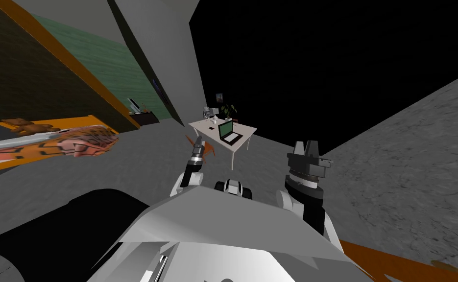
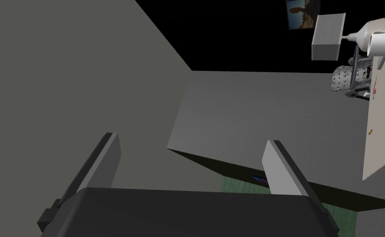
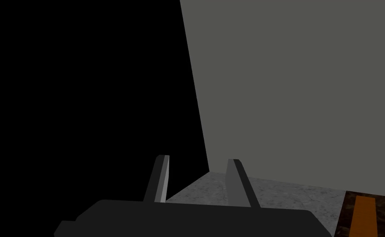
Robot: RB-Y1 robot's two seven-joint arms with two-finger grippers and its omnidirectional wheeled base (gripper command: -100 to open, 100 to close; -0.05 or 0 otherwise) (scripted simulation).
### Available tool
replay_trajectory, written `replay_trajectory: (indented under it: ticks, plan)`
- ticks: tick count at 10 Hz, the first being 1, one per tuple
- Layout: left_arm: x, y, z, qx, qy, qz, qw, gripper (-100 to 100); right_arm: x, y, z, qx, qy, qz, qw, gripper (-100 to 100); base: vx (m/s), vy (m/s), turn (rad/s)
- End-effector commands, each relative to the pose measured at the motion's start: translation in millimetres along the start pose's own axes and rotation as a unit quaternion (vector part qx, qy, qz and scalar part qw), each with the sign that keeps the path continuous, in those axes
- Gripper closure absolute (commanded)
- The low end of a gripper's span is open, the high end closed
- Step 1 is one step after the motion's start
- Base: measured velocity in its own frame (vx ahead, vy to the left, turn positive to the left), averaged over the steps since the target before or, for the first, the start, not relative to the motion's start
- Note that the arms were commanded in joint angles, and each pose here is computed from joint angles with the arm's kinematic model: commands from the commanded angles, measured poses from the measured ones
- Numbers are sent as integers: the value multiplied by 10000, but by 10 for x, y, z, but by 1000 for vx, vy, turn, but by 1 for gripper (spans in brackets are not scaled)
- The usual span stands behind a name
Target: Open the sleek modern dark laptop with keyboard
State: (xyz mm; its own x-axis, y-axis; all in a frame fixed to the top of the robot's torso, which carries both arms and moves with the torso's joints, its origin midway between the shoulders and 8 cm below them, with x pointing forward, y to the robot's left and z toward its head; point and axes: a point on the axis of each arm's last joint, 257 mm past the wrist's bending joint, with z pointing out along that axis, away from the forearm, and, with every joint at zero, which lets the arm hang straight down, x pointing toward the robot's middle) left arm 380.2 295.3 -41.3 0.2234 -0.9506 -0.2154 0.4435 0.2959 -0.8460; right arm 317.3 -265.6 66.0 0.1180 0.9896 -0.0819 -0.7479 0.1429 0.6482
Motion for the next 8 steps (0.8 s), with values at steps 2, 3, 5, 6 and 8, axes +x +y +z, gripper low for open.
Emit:
replay_trajectory:
  ticks: [2, 3, 5, 6, 8]
  plan:
    - [113, 135, 8, -107, 389, 295, 9987, -100, 0, 0, 0, 0, 0, 0, 10000, 0, 64, 55, -89]
    - [172, 227, 12, -199, 515, 405, 9977, -100, 0, 0, 0, 0, 0, 0, 10000, 0, 79, 94, -171]
    - [278, 419, 14, -408, 664, 554, 9954, -100, 0, 0, 0, 1, 1, -1, 10000, 0, 145, 145, -235]
    - [327, 511, 12, -511, 714, 608, 9943, -100, 0, 0, 0, 1, 1, -1, 10000, 0, 130, 144, -223]
    - [441, 716, 4, -742, 830, 731, 9911, -100, 0, 0, 0, 1, 1, -1, 10000, 0, 152, 147, -242]
